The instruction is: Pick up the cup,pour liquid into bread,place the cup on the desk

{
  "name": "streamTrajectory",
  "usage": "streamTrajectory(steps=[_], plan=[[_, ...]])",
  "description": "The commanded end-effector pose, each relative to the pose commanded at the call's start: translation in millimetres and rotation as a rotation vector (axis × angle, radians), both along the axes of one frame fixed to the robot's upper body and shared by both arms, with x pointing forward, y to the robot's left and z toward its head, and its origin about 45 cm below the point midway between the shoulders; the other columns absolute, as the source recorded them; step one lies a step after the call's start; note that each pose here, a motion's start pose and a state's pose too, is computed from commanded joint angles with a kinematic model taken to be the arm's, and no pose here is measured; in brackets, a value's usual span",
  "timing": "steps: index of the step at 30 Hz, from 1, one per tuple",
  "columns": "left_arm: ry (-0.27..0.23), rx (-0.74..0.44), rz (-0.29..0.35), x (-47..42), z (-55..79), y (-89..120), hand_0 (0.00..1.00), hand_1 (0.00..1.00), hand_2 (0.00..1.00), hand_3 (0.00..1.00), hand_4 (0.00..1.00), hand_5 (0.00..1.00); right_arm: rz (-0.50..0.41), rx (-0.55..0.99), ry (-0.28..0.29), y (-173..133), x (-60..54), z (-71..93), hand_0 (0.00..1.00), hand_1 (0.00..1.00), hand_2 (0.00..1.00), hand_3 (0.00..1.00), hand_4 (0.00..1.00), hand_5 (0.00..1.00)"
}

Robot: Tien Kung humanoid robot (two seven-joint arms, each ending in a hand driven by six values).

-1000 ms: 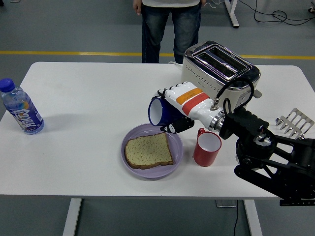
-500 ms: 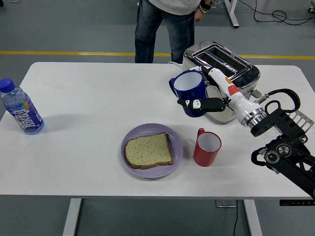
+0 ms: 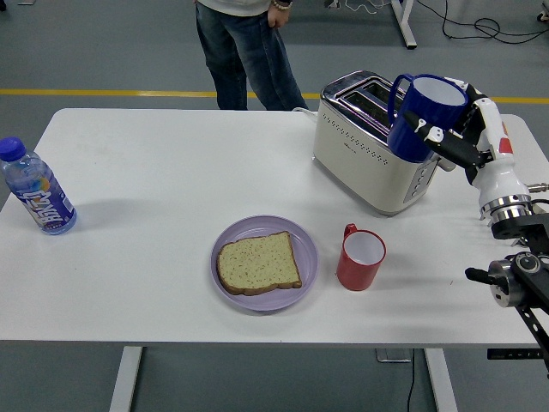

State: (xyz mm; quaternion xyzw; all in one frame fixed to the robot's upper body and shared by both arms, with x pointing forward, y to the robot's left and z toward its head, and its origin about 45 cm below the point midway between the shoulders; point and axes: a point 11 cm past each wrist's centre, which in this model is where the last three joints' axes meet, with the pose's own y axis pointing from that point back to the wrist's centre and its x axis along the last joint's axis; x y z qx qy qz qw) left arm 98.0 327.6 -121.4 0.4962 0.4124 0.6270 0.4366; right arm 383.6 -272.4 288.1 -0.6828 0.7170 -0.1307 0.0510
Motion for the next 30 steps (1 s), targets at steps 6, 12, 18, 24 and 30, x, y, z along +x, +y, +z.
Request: streamTrajectory(steps=[6,12,18,24,30], plan=[[0.001,-0.001,-0.001,-0.1,-0.1,-1,0.679,0.683,0.698,0.542,0.251,0.998,-0.108,0.03,-0.032,-33,-7.1,-0.5,0.293,0.266,0.431,0.443,0.68,0.073],[0.001,-0.002,-0.004,1.0,0.0,-1,0.679,0.683,0.698,0.542,0.251,0.998,-0.185,0.023,-0.024,-60,-13.3,-6.8,0.291,0.264,0.431,0.443,0.68,0.074],[0.002,-0.002,-0.007,1.9,0.2,-1,0.679,0.683,0.698,0.542,0.251,0.998,-0.268,-0.021,-0.018,-81,-22.5,-18.4,0.291,0.263,0.431,0.444,0.682,0.073],[0.005,-0.002,-0.013,2.1,0.2,-2,0.679,0.683,0.698,0.542,0.251,0.998,-0.331,-0.068,-0.017,-90,-32.9,-35.6,0.294,0.264,0.432,0.446,0.682,0.072],[0.011,-0.001,-0.02,1.1,-0.1,-2,0.679,0.683,0.698,0.542,0.251,0.998,-0.379,-0.065,-0.018,-90,-41.8,-55.5,0.296,0.266,0.433,0.447,0.681,0.071]])
